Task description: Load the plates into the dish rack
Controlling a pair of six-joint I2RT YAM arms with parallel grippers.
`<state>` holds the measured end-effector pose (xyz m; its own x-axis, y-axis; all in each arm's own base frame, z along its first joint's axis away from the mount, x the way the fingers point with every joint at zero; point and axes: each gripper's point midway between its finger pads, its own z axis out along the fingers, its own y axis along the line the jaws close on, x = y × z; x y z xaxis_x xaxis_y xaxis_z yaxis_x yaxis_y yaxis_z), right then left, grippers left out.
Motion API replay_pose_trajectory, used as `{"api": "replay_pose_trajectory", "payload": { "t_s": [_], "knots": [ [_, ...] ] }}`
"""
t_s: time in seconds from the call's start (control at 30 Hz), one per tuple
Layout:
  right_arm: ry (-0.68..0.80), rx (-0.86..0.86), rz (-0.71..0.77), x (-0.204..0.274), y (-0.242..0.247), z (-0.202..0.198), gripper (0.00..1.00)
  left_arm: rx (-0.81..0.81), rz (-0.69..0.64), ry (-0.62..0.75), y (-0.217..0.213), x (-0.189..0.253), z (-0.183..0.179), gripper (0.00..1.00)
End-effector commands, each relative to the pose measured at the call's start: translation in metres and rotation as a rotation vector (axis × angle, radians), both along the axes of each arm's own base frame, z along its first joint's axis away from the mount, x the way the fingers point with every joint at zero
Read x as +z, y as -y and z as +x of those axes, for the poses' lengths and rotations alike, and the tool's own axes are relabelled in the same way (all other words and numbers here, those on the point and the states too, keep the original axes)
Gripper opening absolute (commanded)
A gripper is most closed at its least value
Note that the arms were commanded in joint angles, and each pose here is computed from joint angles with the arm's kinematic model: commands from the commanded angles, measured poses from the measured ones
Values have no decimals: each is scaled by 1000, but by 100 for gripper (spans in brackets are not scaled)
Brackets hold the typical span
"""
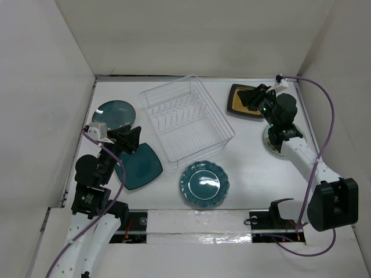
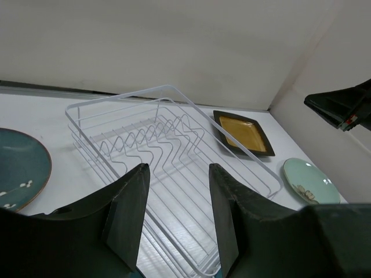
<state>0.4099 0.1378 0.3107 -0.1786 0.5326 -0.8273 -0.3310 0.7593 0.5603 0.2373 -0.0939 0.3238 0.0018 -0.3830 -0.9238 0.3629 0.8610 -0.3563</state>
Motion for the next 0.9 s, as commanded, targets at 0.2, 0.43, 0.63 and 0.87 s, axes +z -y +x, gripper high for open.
{"api": "replay_pose_trajectory", "payload": {
  "t_s": [0.2,0.43,0.63,0.87],
  "knots": [
    [27,-148,-11,13,66,31,72,-23,20,68,2,14,-8,39],
    [-55,-267,-52,-15,115,70,0,-26,30,90,2,21,-15,20],
    [-134,-263,-43,-62,147,118,0,-5,31,99,-3,23,-18,0],
    [-338,-447,-44,-132,216,148,62,-21,37,108,0,24,-20,0]
  ]
}}
